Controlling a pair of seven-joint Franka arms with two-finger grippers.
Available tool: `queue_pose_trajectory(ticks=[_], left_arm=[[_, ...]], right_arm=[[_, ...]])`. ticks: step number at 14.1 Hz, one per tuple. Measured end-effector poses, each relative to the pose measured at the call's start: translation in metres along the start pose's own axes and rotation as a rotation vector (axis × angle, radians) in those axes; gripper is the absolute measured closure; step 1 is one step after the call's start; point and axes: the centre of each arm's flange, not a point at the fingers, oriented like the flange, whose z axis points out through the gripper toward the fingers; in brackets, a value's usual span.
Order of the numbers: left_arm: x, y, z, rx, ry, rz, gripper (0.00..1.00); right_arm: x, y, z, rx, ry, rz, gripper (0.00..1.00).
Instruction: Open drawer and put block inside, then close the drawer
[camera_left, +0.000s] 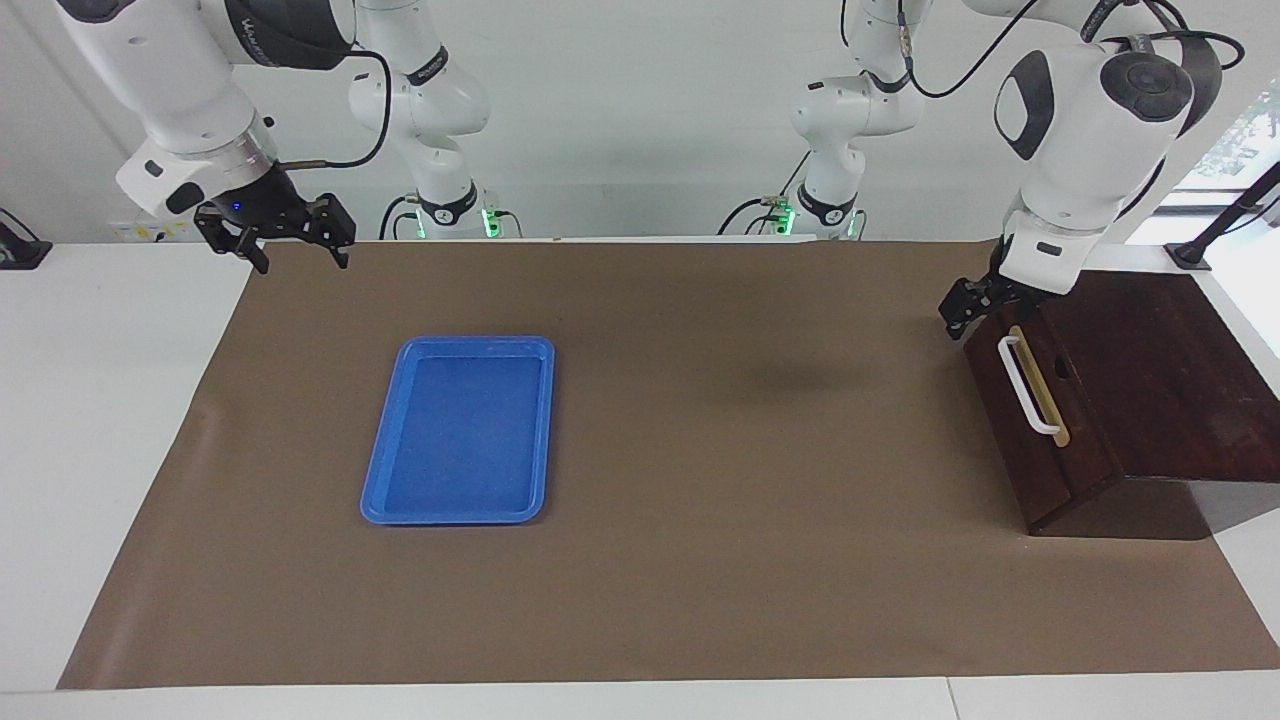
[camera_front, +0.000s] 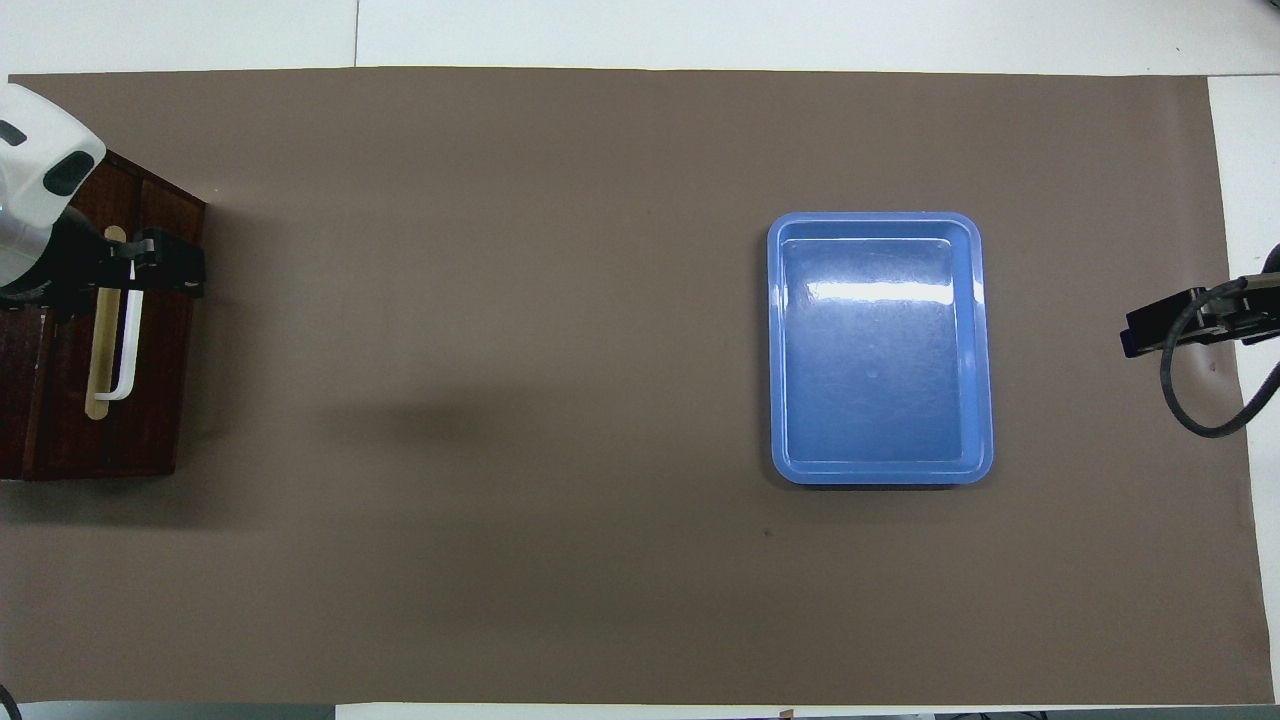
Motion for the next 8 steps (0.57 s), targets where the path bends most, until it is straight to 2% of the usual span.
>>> queue_pose_trajectory(ticks=[3,8], left_arm=[[-0.001,0.001,-0.001,-0.055,-0.009,0.046,0.00],[-0.008,0.012,0.000,-0.057,-0.035,0.071,0.00]], right_arm=[[0.000,0.000,0.000,0.000,0.000,0.000,0.00],[0.000,0.000,0.000,0.000,0.000,0.000,0.00]])
